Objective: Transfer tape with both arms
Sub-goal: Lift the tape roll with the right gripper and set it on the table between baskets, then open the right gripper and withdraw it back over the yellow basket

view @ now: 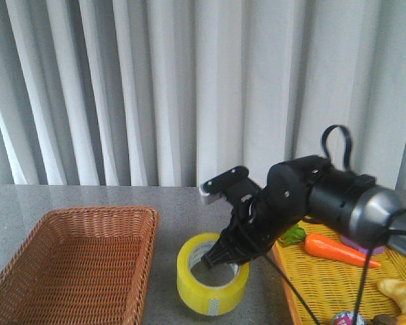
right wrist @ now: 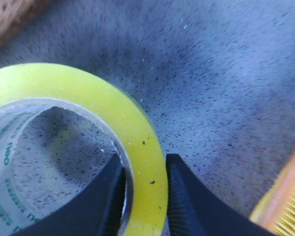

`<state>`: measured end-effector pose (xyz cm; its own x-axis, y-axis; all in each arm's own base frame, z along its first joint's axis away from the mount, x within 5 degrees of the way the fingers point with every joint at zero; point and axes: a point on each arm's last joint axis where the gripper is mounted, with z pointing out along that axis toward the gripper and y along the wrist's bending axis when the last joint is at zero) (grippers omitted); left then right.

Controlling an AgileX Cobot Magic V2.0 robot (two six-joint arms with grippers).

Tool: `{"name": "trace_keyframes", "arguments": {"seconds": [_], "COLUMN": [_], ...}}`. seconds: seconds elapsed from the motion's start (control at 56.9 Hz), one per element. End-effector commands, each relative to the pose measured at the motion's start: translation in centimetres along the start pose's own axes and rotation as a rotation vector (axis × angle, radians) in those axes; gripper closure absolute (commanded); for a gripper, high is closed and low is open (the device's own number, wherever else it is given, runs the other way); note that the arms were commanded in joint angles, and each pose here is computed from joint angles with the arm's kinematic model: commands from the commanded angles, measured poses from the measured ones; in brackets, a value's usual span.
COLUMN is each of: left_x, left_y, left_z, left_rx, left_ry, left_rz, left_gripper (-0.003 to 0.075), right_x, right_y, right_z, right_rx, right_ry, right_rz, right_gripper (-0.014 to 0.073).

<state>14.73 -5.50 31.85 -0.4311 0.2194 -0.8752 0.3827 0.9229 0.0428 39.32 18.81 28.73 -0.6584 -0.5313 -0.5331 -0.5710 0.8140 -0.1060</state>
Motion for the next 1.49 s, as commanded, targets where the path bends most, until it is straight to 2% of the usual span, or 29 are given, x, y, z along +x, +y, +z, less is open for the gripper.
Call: {"name": "trace_keyframes", "arguments": {"seconds": [0.0,0.123,0.421,0.527,0.65,0.755,0.913,1.159,1.317,1.475], "left_x": [-1.6,-1.6,-1.6,-1.6,-1.6,-1.6,-1.6,-1.6,-1.6,-1.6], "left_y": [0.0,0.0,0.0,0.0,0.0,0.0,0.0,0.0,0.0,0.0], "left_z": [-0.5,-0.5,-0.5,-0.5,-0.5,-0.5,-0.5,-0.5,-0.5,-0.5], "left_rx": [0.002,0.002,0.002,0.002,0.002,0.002,0.002,0.002,0.002,0.002], "left_ry": [-0.095,-0.095,-0.095,-0.095,-0.095,-0.095,-0.095,-0.095,-0.095,-0.095], "left_rz": [-0.011,-0.011,-0.011,-0.011,-0.011,-0.011,-0.011,-0.015,-0.015,-0.015], "left_gripper": [0.0160,0.0160,0.0160,0.0160,0.0160,0.0160,0.0160,0.0160,0.0160,0.0160], "right_x": [-1.7,-1.7,-2.0,-2.2,-2.3,-1.3,3.2,13.3,18.7,22.6], "right_y": [-0.4,-0.4,-0.5,-0.6,-0.7,-0.6,-1.9,-4.4,-3.9,-2.5], "right_z": [-2.0,-1.2,-1.6,-4.1,-8.6,-12.3,-15.8,-19.3,-20.6,-21.1], "right_rx": [0.042,0.044,0.051,0.057,0.069,0.082,0.128,0.284,0.363,0.409], "right_ry": [-0.142,-0.141,-0.171,-0.209,-0.282,-0.333,-0.388,-0.401,-0.416,-0.442], "right_rz": [-0.005,-0.014,-0.015,0.000,0.039,0.041,0.106,0.287,0.376,0.434], "right_gripper": [0.0410,0.0370,0.0149,0.0138,0.0142,0.0147,0.0172,0.0202,0.0202,0.0202]}}
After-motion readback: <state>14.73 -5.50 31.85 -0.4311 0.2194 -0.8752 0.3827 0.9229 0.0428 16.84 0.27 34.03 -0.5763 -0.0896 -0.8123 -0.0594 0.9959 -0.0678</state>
